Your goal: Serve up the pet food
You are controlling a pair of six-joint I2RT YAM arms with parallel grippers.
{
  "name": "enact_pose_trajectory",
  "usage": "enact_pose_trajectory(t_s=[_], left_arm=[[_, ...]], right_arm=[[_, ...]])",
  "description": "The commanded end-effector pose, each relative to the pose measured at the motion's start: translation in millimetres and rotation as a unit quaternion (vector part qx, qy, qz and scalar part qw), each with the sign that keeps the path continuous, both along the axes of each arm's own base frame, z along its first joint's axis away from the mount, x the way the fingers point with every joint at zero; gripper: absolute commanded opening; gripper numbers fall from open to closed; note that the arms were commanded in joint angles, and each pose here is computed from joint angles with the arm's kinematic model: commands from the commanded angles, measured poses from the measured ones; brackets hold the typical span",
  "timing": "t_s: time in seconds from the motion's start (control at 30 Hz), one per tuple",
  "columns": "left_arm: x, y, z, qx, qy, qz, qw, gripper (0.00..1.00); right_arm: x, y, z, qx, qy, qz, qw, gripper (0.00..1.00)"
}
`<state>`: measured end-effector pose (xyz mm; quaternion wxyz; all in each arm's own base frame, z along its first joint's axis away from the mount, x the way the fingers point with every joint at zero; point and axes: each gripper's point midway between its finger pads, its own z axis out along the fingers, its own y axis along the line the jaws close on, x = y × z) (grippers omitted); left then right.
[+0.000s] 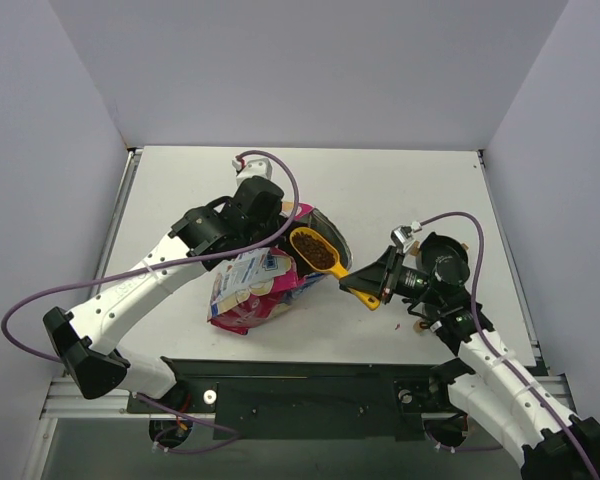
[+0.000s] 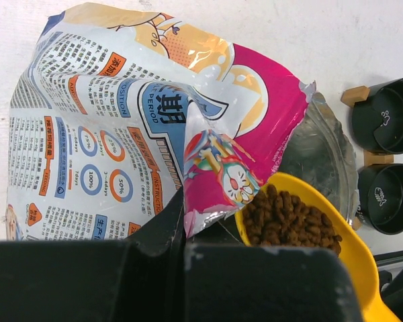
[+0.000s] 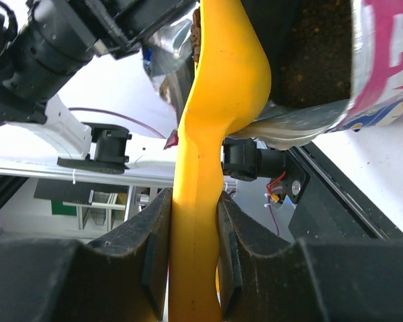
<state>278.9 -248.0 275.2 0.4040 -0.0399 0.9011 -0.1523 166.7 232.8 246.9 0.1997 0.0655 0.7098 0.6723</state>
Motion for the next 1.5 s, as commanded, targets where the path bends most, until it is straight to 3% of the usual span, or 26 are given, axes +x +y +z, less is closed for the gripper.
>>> enact_pose_trajectory(t_s=[0.0, 0.37, 0.83, 1.47], left_arm=[[2, -9, 42, -0.071, -0.041, -0.006, 0.997, 0.0], [10, -1, 40, -0.067, -0.042, 0.023, 0.997, 0.0], [15, 16, 35, -0.067, -0.05, 0.053, 0.995, 0.0], [5, 17, 18, -0.073, -0.022, 0.049, 0.996, 0.0]], right_arm=[[-12, -2, 38, 0.029, -0.078, 0.011, 0.996, 0.0], [-25, -18, 46, 0.027, -0.078, -0.006, 0.997, 0.0], [-6, -47, 68, 0.023, -0.091, -0.085, 0.992, 0.0], [35, -89, 55, 0.004, -0.086, -0.193, 0.977, 0.0]])
